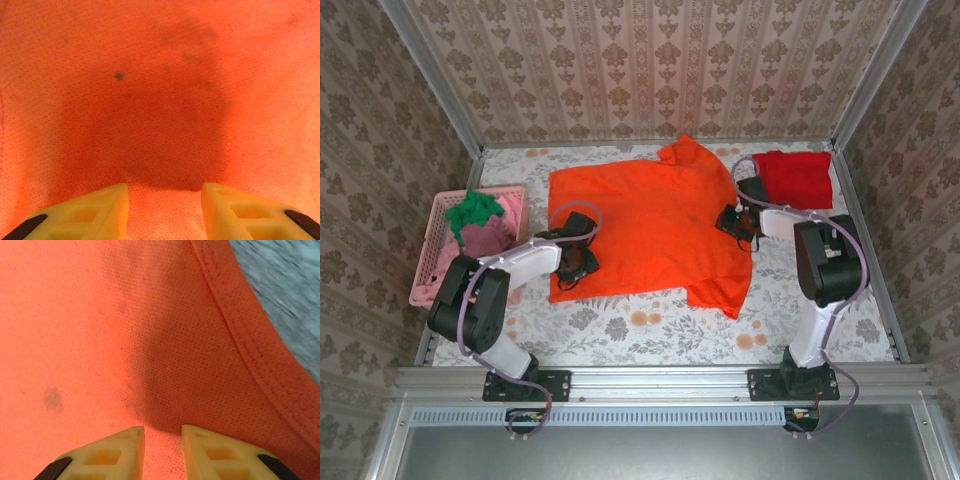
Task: Fold and stack the t-shirts
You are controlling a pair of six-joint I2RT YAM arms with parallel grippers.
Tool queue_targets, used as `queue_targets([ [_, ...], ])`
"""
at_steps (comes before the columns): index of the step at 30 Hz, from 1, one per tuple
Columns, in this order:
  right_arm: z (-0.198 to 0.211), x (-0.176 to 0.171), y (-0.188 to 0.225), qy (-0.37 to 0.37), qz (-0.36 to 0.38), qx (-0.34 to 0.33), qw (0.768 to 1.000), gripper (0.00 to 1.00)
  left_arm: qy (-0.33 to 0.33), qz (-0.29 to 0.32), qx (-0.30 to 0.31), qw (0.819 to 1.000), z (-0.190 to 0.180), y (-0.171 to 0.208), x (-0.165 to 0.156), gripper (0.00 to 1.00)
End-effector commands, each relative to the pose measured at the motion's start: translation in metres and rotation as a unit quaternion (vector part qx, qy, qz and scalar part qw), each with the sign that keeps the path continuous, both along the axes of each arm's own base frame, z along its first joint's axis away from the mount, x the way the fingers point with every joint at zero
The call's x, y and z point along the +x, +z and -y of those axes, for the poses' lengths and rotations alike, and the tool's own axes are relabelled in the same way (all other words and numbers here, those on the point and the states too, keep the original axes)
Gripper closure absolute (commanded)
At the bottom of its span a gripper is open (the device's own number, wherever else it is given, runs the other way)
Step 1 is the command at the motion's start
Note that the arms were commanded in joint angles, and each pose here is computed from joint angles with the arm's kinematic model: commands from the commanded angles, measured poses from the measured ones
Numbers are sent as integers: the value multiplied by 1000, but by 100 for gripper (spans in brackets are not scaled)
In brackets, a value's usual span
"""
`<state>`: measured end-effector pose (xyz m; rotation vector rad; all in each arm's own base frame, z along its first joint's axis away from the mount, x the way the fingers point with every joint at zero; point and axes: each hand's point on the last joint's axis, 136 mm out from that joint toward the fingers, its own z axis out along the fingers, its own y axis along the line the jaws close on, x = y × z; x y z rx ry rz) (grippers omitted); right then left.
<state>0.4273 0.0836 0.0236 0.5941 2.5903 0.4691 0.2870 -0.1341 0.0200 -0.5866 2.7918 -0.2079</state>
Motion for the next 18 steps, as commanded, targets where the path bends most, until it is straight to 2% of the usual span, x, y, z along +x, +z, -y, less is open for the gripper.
queue_targets([
  [1, 20, -41, -6, -30, -39, -10, 999, 73, -13, -24, -10, 1000, -3, -7, -19, 56],
  [5, 28, -53, 0, -28, -25, -7, 999, 72, -17, -25, -19, 999, -4, -10, -27, 54],
  [11, 22, -37, 13, 9, -8, -9, 1000, 64, -27, 10, -30, 999, 4, 13, -11, 49],
  [15, 14, -22, 19, 11, -1, 12, 1000, 63, -30, 32, -15, 999, -2, 35, -7, 38],
  [18, 9, -15, 41, 15, 34, 23, 999, 62, -8, 41, 1, 999, -17, 50, -19, 29],
])
